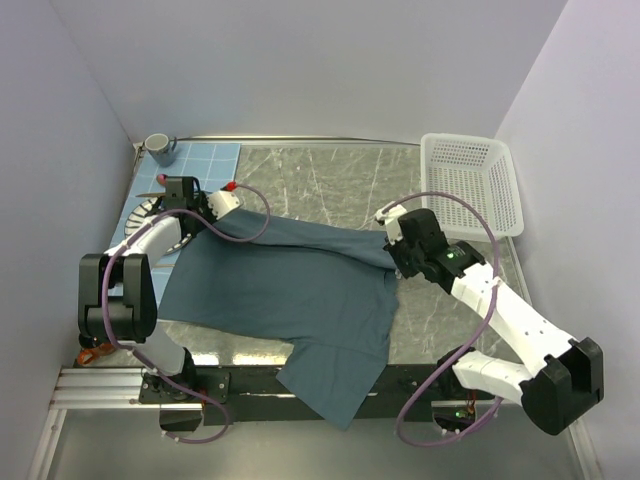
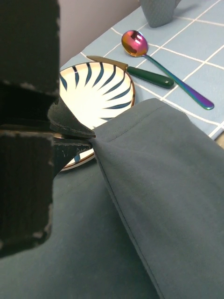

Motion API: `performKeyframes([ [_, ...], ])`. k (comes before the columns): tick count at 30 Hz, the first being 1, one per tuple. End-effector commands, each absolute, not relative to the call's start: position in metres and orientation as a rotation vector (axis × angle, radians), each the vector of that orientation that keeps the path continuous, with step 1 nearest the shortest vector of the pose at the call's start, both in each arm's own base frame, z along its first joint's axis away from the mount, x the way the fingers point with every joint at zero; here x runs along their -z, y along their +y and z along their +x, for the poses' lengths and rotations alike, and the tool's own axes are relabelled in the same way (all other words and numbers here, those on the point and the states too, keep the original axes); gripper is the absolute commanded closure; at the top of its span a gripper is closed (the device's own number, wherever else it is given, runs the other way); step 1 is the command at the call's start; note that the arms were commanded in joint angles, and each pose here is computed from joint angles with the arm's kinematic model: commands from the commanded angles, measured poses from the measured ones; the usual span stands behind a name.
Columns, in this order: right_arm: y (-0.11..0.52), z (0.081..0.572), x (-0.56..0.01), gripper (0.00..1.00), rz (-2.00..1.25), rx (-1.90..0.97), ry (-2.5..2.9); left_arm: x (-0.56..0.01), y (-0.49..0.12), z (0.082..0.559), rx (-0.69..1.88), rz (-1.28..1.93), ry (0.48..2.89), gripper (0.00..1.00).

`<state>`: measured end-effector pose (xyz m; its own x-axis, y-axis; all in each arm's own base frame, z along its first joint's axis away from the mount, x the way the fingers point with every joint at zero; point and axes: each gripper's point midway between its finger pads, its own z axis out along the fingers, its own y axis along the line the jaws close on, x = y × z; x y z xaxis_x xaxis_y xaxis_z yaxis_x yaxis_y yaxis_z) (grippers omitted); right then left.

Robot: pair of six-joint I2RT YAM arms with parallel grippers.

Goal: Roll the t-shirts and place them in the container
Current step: Fold the T-shirt at the center of the board.

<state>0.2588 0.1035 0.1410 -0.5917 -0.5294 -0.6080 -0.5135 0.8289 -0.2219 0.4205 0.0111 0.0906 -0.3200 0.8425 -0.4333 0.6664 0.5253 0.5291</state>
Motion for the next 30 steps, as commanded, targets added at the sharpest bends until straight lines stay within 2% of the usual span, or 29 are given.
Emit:
performKeyframes([
  [1, 0.104, 0.251, -0.138, 1.00, -0.775, 0.014, 2.320, -0.094, 0.010, 0.413, -0.313, 1.231, 2.089, 0.99],
  [14, 0.116, 0.240, -0.137, 1.00, -0.855, -0.064, 2.311, -0.071, 0.021, 0.394, -0.345, 1.297, 2.142, 0.99],
  [23, 0.133, 0.225, -0.117, 1.00, -1.002, -0.186, 2.375, -0.059, 0.037, 0.385, -0.350, 1.280, 2.202, 0.99],
  [30, 0.133, 0.223, -0.104, 1.00, -1.030, -0.168, 2.410, -0.049, 0.044, 0.374, -0.338, 1.274, 2.244, 0.99],
])
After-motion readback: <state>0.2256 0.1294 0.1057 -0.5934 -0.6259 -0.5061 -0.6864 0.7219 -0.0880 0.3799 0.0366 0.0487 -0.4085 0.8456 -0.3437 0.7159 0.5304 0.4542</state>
